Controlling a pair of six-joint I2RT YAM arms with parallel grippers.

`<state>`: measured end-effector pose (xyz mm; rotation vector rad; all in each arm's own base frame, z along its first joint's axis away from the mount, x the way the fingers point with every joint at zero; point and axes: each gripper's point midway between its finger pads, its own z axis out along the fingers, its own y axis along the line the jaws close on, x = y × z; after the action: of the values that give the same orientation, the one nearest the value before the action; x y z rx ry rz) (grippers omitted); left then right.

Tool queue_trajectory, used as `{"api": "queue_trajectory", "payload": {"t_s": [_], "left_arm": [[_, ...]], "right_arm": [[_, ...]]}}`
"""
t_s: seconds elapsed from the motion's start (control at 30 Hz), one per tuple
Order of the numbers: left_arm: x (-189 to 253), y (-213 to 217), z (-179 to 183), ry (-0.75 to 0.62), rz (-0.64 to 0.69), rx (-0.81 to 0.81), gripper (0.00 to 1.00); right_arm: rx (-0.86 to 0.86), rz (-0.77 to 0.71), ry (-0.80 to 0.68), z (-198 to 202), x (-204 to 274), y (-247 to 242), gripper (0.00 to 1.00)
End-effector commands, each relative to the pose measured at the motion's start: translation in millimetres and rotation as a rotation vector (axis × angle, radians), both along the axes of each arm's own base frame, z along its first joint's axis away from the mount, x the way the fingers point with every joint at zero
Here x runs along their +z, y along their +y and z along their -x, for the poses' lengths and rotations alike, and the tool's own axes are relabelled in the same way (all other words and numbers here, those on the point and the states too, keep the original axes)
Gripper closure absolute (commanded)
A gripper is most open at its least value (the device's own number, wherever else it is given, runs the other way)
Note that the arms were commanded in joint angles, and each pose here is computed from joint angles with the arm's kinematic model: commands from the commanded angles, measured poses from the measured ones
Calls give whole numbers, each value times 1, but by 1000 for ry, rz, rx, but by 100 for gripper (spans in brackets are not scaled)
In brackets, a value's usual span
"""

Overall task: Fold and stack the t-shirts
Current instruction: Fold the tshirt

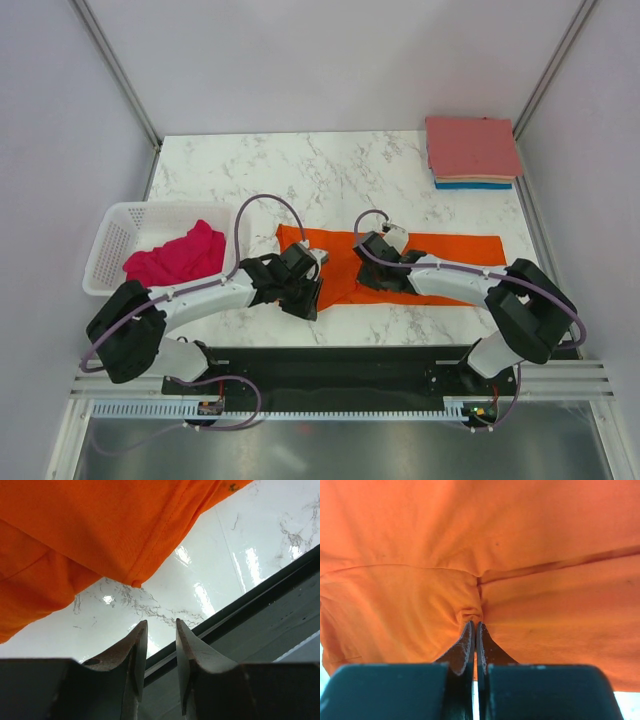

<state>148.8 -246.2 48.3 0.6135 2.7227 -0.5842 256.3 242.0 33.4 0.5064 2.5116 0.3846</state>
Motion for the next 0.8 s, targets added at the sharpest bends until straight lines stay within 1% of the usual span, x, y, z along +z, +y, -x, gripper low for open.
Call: {"api": "queue_trajectory", "payload": {"t_s": [0.0, 0.33, 0.57, 0.77], "left_arm": [[0, -11, -6, -9, 44, 45, 63], [-24, -7, -10, -10, -8, 70, 61], [-33, -6, -16, -19, -44, 85, 61], [-37, -6, -20, -25, -60, 91, 64]], "right_arm": [[-14, -51, -33, -3, 8, 3, 100], [-13, -62, -45, -1, 10, 1, 98], [-8, -62, -47, 0, 10, 0, 97], [-5, -64, -47, 2, 9, -1, 97]]}}
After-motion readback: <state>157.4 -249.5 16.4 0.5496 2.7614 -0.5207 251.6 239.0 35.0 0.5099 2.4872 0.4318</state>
